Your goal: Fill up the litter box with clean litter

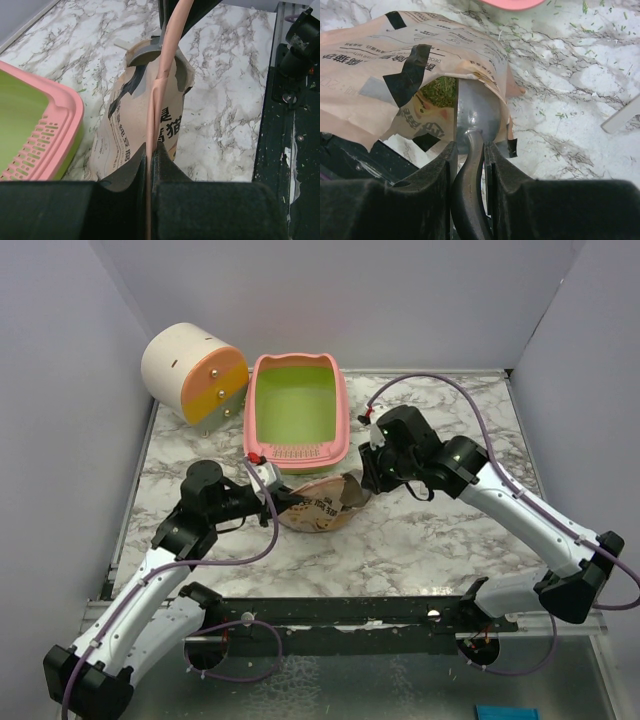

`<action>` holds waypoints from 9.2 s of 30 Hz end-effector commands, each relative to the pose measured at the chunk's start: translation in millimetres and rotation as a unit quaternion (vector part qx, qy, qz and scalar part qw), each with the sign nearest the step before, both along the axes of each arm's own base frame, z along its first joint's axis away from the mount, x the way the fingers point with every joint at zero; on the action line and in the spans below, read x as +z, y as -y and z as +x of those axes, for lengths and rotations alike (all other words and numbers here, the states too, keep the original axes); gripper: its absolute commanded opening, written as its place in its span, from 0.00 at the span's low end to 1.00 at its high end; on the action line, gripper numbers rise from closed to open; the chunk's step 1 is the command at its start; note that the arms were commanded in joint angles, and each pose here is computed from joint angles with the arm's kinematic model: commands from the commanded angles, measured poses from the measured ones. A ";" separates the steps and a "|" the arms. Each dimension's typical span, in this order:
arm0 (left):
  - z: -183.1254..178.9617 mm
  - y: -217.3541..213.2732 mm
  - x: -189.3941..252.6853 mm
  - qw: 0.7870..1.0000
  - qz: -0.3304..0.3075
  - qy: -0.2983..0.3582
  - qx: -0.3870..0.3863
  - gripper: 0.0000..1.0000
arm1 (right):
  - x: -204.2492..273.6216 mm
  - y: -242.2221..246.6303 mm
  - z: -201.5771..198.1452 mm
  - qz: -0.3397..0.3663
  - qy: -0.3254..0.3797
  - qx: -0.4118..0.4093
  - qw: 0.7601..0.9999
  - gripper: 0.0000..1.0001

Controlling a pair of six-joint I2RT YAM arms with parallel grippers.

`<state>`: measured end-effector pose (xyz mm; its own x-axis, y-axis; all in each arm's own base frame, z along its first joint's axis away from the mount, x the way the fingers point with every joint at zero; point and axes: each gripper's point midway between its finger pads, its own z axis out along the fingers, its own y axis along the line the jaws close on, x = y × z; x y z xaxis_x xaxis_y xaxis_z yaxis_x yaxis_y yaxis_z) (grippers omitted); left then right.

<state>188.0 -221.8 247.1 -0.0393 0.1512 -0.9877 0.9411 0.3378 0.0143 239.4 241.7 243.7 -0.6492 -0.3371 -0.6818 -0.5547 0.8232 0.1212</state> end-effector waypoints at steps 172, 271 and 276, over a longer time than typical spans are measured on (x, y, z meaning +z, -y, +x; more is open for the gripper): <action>79.1 -24.2 69.4 0.976 0.013 0.097 0.193 0.00 | -67.6 30.6 69.3 0.489 -0.223 -0.022 0.843 0.01; 46.6 -27.3 71.9 0.983 -0.025 0.053 0.176 0.32 | 60.5 -70.8 297.5 0.479 -0.073 0.043 0.874 0.01; 47.1 -36.1 72.4 0.978 -0.021 0.059 0.198 0.33 | 71.9 -73.3 303.9 0.459 -0.033 0.045 0.887 0.01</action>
<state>235.5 -194.2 302.0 -0.0197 0.1145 -0.9932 0.7565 0.6512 0.0601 534.6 318.0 289.0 -0.7852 0.2677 -0.5583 -0.5009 0.2556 0.8269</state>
